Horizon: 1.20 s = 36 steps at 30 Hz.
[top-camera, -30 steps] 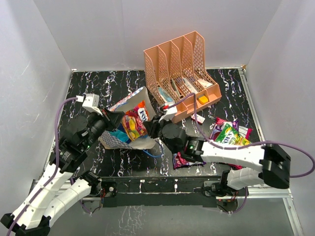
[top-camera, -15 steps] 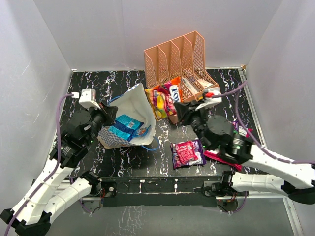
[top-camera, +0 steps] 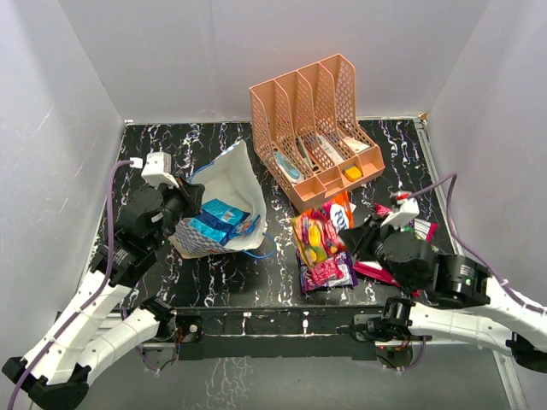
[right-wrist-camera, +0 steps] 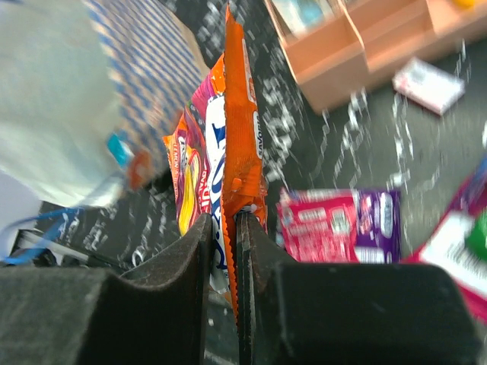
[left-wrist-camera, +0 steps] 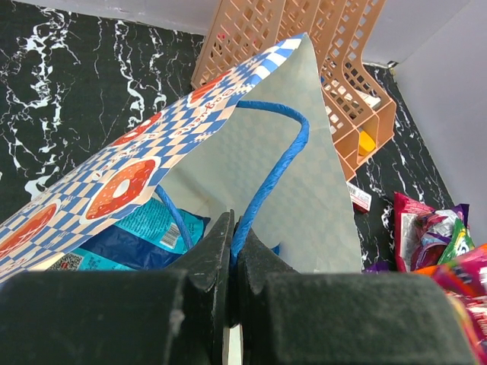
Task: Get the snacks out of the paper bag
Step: Place the snack at the center of the board.
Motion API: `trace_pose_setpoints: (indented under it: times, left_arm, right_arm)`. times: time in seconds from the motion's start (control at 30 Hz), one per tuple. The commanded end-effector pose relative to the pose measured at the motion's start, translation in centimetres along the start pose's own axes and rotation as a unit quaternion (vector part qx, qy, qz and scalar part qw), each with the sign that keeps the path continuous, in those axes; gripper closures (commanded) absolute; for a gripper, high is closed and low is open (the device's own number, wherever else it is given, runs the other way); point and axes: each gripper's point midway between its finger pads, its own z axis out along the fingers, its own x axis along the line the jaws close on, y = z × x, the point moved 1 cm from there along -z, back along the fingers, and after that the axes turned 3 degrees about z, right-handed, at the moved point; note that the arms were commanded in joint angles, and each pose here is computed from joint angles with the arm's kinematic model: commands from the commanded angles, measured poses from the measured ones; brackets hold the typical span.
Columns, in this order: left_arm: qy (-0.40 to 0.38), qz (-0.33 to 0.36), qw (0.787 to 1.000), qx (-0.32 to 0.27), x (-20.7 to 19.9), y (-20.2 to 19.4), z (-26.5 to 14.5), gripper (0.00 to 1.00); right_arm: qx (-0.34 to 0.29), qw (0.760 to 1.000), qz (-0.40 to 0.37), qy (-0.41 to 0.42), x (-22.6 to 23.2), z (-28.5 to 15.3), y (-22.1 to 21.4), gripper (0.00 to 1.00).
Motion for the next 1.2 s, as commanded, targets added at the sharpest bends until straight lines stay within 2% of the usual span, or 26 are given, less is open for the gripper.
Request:
trace_pose_setpoints:
  times: [0.0,0.17,0.27,0.73,0.9,1.03,1.17]
  left_arm:
    - [-0.012,-0.004,1.0,-0.01,-0.7,0.9,0.1,1.0]
    - [-0.023,-0.005,1.0,-0.007,-1.3,1.3,-0.1,1.0]
    - [-0.016,-0.001,1.0,-0.007,-1.0,1.4,-0.3,1.0]
    - [-0.031,0.0,0.999,-0.009,-1.5,1.4,-0.1,1.0]
    - [-0.024,0.011,0.999,-0.028,-1.3,2.6,-0.2,1.0]
    - [-0.022,0.019,0.999,-0.034,-1.4,3.0,-0.1,1.0]
    - [-0.021,0.024,0.999,-0.03,-1.3,2.9,0.1,1.0]
  right_arm:
    - [-0.014,0.991,0.129,-0.021,-1.7,1.5,-2.3,0.92]
    - [-0.067,0.987,0.12,-0.079,-4.6,3.3,-2.9,0.92]
    - [-0.058,0.987,0.108,-0.106,-6.1,3.6,-4.1,0.92]
    - [-0.03,0.983,0.147,-0.104,-8.4,5.6,-9.0,0.91]
    - [-0.028,0.98,0.144,-0.134,-9.5,5.7,-9.6,0.83]
    - [-0.017,0.966,0.174,-0.19,-11.3,5.1,-10.7,0.74]
    - [-0.007,0.962,0.185,-0.2,-11.7,4.8,-11.1,0.63]
